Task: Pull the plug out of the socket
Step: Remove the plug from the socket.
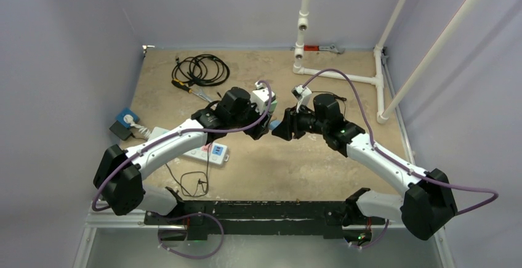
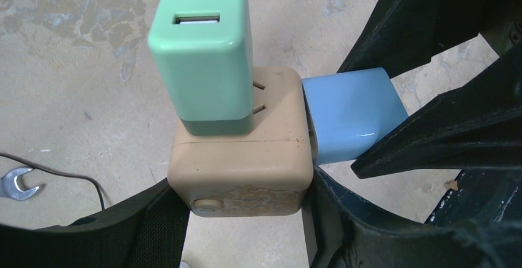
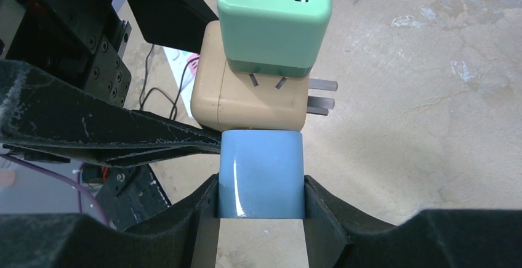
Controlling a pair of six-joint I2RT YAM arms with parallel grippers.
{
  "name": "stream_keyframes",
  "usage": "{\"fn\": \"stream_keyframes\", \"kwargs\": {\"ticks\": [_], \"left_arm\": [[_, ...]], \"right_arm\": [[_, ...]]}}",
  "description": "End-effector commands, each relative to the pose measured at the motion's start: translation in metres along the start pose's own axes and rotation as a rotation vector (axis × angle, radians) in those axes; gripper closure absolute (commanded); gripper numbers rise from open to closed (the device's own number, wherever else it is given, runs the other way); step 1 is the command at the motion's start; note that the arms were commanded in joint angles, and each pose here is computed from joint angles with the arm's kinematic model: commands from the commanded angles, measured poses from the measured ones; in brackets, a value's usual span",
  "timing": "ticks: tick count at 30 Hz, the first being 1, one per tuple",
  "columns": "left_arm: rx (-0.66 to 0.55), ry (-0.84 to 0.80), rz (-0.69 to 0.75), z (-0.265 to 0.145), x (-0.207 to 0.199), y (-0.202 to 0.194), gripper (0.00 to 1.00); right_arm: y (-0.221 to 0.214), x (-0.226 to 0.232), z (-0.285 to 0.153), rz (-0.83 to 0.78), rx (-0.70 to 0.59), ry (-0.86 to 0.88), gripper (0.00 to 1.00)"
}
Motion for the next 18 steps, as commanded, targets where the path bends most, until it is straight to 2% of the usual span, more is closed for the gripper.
{"fn": "stream_keyframes", "kwargs": {"ticks": [1, 9, 14, 18], "left_arm": [[-0.029, -0.087, 0.045, 0.002, -0.017, 0.005, 1.00], [0.002, 0.092, -0.010, 0.008, -0.004, -0.003, 1.00], [0.011, 0.146, -0.018, 0.009, 0.000, -0.005, 1.00], [0.001, 0.115, -0.018, 0.009, -0.003, -0.003, 1.00]], "right_arm": [[0.040, 0.028, -0.003, -0.077, -0.180, 0.124, 1.00], [0.040, 0.025, 0.006, 0.193, -0.166, 0.044, 1.00], [0.040, 0.021, 0.006, 0.229, -0.176, -0.016, 1.00], [0.040, 0.025, 0.002, 0.194, -0.188, 0.026, 1.00]]}}
Point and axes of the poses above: each gripper's point midway between its finger pads, its own z axis out along the fingers, its own x axis along the line the jaws close on, y = z × x, the point moved 9 cm from there along -z, back along the fingers, and after that the axes turned 2 degrees about z, right-handed, at the moved point
